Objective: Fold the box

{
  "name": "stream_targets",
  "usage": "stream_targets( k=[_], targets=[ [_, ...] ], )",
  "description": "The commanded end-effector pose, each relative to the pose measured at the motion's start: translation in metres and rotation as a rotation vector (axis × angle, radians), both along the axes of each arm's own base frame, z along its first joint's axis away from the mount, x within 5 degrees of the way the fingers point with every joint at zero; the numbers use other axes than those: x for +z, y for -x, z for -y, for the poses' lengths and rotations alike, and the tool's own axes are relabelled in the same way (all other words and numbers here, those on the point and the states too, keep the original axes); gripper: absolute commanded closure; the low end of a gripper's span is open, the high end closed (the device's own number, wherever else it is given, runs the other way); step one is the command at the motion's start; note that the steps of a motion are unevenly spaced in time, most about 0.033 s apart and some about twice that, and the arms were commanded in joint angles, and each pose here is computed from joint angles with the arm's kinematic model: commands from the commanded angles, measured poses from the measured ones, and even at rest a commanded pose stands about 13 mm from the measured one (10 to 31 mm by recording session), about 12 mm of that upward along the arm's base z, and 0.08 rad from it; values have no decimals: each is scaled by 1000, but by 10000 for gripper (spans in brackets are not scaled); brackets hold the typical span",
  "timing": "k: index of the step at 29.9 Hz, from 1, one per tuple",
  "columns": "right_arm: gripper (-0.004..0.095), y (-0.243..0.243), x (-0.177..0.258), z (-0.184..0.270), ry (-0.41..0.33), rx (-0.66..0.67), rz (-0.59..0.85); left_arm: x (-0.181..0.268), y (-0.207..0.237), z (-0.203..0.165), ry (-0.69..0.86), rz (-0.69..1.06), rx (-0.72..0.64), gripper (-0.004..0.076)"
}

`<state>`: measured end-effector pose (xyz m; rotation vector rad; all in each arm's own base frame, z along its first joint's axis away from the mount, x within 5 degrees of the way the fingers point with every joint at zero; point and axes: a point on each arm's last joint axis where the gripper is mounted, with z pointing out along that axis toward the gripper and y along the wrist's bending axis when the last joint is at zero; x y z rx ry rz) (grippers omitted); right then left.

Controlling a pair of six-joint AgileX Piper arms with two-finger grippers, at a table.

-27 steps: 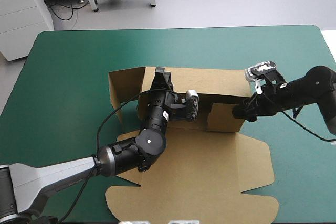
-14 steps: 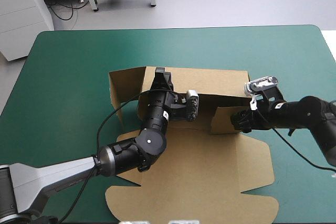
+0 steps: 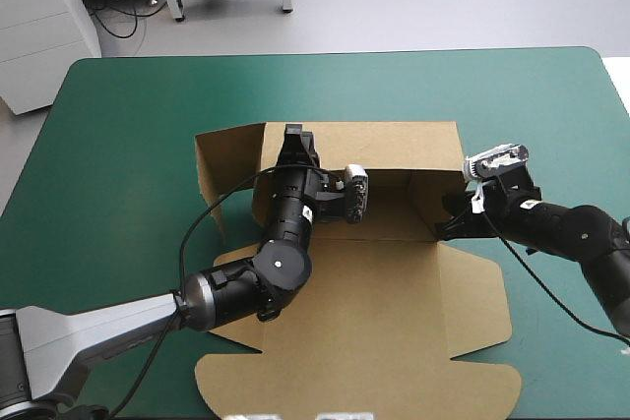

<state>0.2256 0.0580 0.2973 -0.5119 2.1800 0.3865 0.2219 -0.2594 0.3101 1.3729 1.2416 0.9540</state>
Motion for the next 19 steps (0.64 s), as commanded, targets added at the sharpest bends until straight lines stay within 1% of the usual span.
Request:
stream_targets(
  k=[1,3,7,11,14,19],
  targets=[
    [927,-3,21,0,-50,-40,116,28,5,-1,32,110,-42,756],
    [928,-4,23,0,-70,-59,134,28,5,-1,32,110,-42,756],
    [930,-5,25,0,-84,-63,151,28,5,0,32,106,-51,756],
    [929,-5,25,0,-84,-63,151,28,6,1,37,101,-60,756],
    [930,-5,25,0,-80,-61,155,28,6,1,68,100,-61,756],
    [930,-11,18,0,-72,-61,127,28,6,2,59,105,-76,749]
  ],
)
